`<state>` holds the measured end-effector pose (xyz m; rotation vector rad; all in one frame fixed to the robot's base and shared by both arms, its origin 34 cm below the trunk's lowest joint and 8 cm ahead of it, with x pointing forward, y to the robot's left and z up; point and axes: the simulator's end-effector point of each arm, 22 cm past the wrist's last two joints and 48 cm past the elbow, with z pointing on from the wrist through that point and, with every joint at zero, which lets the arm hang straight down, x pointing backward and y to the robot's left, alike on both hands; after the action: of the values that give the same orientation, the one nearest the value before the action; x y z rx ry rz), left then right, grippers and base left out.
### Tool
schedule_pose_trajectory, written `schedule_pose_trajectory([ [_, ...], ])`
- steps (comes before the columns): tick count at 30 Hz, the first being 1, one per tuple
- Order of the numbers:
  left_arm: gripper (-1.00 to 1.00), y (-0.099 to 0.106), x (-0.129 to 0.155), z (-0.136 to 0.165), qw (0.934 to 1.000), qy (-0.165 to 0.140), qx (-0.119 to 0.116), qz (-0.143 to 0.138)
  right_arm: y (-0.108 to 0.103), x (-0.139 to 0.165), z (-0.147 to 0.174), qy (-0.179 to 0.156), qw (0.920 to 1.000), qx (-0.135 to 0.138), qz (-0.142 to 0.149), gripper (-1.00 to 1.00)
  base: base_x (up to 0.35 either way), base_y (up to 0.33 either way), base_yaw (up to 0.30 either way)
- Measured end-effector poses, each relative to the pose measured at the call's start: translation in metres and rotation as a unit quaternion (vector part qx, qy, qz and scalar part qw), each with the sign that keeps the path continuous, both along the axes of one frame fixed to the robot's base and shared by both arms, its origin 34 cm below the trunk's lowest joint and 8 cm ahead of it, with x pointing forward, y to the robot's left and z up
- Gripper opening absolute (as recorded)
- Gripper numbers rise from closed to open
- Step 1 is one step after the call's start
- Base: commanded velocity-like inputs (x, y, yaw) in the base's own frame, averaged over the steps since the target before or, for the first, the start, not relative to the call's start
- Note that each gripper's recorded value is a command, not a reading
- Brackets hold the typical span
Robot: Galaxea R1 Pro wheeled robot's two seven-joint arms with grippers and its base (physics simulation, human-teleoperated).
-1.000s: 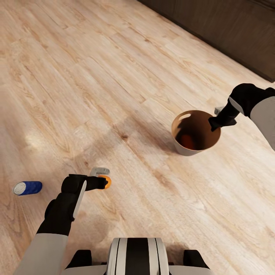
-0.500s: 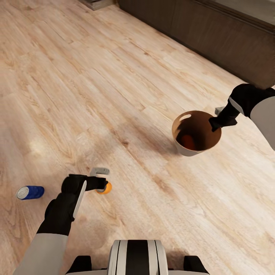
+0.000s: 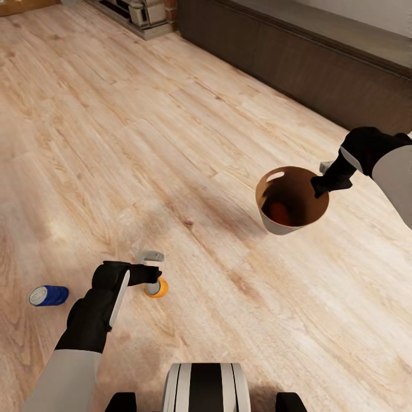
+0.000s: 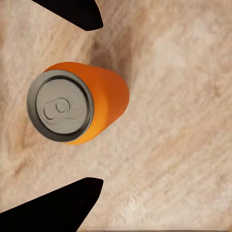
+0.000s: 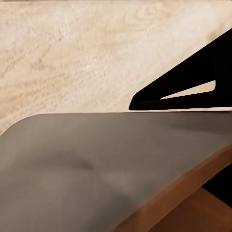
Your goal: Put the three can of soda from the living room inside the tash can in the kitchen.
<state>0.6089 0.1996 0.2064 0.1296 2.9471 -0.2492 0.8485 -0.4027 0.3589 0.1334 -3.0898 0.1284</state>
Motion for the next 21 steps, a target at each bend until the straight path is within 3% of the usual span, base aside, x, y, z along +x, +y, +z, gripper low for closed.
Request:
schedule_pose_trajectory([
  [21,-1.00,0.000,0.022,0.048,0.9994,-0.034,0.000,0.000,0.002,0.010,0.063,-0.034,0.9994,0.003,0.000,-1.00,0.000,0.000,0.000],
])
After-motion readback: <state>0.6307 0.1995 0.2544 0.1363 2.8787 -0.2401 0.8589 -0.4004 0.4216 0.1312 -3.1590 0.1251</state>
